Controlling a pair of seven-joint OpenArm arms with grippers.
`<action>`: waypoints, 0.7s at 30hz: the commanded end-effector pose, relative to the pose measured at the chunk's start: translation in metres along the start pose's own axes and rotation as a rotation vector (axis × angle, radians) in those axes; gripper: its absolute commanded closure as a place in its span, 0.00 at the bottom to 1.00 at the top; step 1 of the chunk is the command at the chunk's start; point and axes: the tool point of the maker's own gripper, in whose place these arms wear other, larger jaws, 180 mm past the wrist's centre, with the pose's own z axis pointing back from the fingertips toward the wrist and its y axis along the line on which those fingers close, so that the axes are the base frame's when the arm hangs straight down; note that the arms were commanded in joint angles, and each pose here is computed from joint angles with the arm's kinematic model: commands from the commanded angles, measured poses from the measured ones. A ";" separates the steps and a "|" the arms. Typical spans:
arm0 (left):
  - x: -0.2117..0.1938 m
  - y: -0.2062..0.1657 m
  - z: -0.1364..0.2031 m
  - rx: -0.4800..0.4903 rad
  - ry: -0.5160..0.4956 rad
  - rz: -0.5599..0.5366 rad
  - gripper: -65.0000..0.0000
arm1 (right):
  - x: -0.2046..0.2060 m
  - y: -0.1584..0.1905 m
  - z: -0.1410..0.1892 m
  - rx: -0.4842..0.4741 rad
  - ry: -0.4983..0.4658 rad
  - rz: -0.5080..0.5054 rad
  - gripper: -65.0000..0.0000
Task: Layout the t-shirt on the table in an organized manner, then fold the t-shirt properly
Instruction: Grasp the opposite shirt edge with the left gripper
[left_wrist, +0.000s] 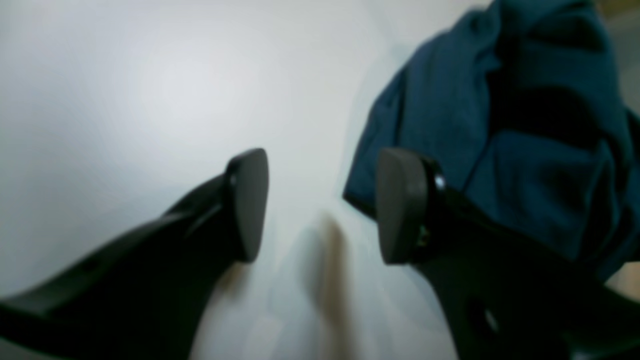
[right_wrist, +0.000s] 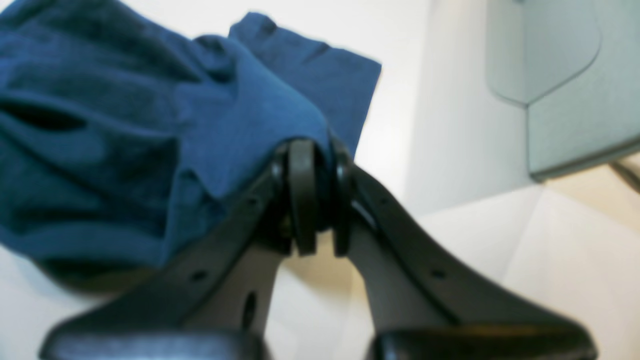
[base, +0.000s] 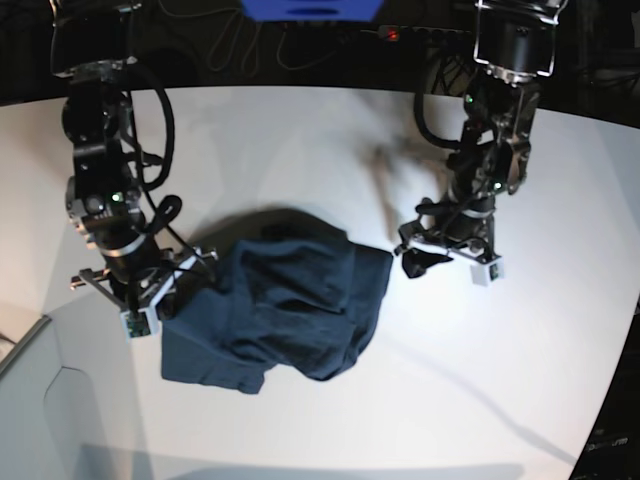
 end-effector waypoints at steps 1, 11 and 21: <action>0.014 -0.014 -0.008 -0.029 -0.033 -0.002 0.49 | 0.018 -0.003 0.004 -0.003 -0.063 0.015 1.00; -0.012 -0.037 -0.041 -0.031 0.049 0.067 0.49 | -0.006 0.006 0.017 0.013 -0.021 0.016 1.00; -0.014 -0.026 -0.051 0.004 0.082 0.069 1.00 | -0.026 0.009 0.023 0.020 0.024 0.018 1.00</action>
